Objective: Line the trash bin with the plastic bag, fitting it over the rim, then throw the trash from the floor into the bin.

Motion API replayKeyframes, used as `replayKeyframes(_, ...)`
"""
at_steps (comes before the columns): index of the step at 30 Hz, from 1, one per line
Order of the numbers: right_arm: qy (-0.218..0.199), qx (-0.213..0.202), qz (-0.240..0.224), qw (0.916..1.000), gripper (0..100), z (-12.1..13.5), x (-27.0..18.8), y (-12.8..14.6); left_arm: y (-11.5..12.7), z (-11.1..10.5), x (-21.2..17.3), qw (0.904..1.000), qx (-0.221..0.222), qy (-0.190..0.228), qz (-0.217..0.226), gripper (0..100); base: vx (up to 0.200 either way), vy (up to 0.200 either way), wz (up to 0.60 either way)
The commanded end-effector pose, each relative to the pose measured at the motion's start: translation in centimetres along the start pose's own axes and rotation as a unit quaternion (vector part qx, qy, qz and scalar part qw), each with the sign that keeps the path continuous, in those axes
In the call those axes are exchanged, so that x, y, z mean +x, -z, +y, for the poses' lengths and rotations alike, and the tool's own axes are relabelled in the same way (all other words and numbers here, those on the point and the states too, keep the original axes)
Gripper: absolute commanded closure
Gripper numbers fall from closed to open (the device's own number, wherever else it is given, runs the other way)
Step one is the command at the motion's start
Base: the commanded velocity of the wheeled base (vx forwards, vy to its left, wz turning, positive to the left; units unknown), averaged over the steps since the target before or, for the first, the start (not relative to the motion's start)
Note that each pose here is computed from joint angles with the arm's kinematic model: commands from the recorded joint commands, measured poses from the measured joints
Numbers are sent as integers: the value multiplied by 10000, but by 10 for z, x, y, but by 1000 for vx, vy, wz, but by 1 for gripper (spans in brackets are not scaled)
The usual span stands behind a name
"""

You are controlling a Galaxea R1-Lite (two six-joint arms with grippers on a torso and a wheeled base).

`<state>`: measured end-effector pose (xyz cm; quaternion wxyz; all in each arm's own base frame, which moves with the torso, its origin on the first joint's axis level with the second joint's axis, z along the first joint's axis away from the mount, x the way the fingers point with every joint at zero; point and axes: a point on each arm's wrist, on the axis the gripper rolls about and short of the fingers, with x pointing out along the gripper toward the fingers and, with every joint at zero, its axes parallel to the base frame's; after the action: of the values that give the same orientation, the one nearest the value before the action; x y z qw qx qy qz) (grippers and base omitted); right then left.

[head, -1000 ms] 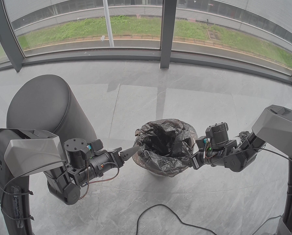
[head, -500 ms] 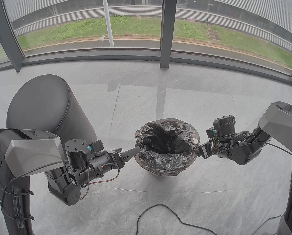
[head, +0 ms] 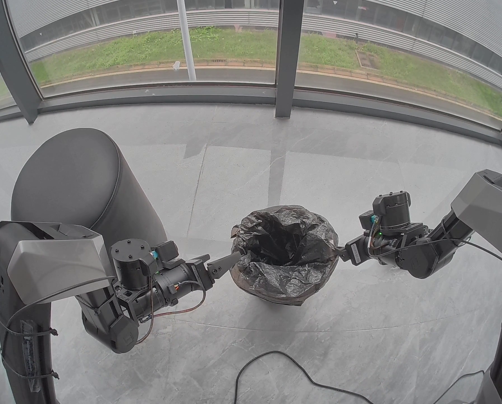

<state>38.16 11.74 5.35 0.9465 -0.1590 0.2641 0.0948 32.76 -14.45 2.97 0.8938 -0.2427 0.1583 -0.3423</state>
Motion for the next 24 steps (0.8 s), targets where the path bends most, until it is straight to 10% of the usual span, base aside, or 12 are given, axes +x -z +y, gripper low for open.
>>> replayKeyframes(1, -161, -84, -275, 9995, 0, 16, -4, -16, 1, 1, 0, 10000, -11, -16, 16, 0, 0, 0, 0)
replayKeyframes(9, -527, -339, -105, 9980, 0, 48, -10, -5, 29, 6, 15, 9994, 125, -80, 297, 0, 0, 0, 0)
replayKeyframes(24, -427, -237, -120, 9987, 0, 31, -40, -2, 59, 24, 66, 9989, -410, 113, 216, 0, 0, 0, 0)
